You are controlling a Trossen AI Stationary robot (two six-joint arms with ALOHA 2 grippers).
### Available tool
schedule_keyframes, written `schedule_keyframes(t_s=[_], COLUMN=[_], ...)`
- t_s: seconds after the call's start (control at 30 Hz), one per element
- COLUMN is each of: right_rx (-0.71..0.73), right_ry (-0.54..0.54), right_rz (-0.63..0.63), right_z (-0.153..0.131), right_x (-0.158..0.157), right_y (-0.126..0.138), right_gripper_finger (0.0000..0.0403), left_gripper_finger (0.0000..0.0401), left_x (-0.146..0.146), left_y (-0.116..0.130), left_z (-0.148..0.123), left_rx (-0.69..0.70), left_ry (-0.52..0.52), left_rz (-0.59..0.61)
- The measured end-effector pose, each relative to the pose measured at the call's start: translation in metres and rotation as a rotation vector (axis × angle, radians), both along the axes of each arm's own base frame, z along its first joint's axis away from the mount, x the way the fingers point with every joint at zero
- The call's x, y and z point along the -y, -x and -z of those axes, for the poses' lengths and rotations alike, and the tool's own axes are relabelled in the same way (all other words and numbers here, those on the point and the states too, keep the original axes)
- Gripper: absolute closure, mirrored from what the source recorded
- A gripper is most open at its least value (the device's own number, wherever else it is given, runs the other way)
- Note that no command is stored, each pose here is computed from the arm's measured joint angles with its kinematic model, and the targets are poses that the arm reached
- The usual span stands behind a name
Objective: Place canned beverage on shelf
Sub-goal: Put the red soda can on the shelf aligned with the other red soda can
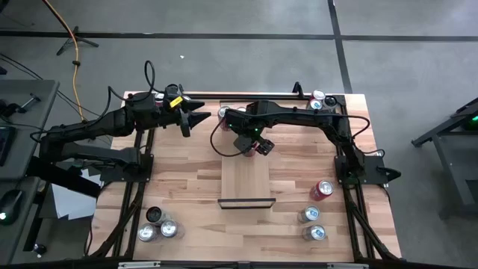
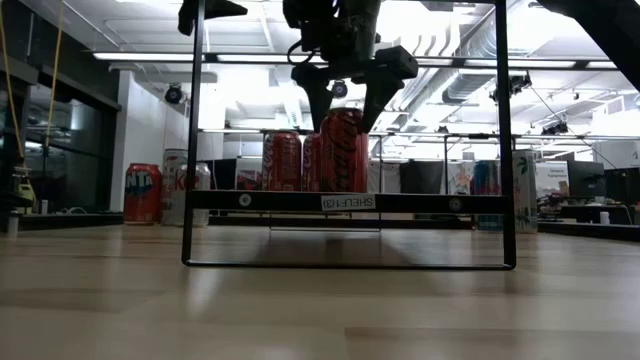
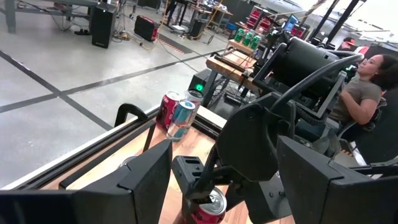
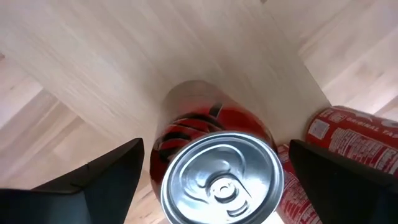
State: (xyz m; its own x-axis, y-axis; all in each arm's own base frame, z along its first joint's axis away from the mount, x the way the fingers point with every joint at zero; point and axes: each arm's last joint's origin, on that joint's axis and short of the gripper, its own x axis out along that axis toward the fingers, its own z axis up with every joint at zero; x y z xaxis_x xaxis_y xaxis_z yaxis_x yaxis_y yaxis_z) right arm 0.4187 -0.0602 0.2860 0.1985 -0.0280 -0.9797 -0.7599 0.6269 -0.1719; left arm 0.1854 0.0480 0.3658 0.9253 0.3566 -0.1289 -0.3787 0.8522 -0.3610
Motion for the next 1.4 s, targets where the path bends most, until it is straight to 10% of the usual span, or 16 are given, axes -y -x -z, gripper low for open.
schedule_keyframes(t_s=[0.43,0.87,1.4], right_rx=[-0.002,-0.098,-0.018], right_ry=[0.018,0.04,0.025], right_rz=[0.037,0.833,0.956], right_z=[0.0,0.001,0.0], right_x=[-0.005,0.023,0.102], right_y=[-0.001,0.02,0.035], right_gripper_finger=[0.0121,0.0115,0.012], left_gripper_finger=[0.0162,0.0162,0.0162], left_x=[0.0,0.0,0.0], left_y=[0.0,0.0,0.001], left_z=[0.003,0.003,0.004], left_rx=[-0.027,-0.027,-0.046], left_ry=[0.007,0.007,0.009], left_rz=[0.0,0.0,-0.009])
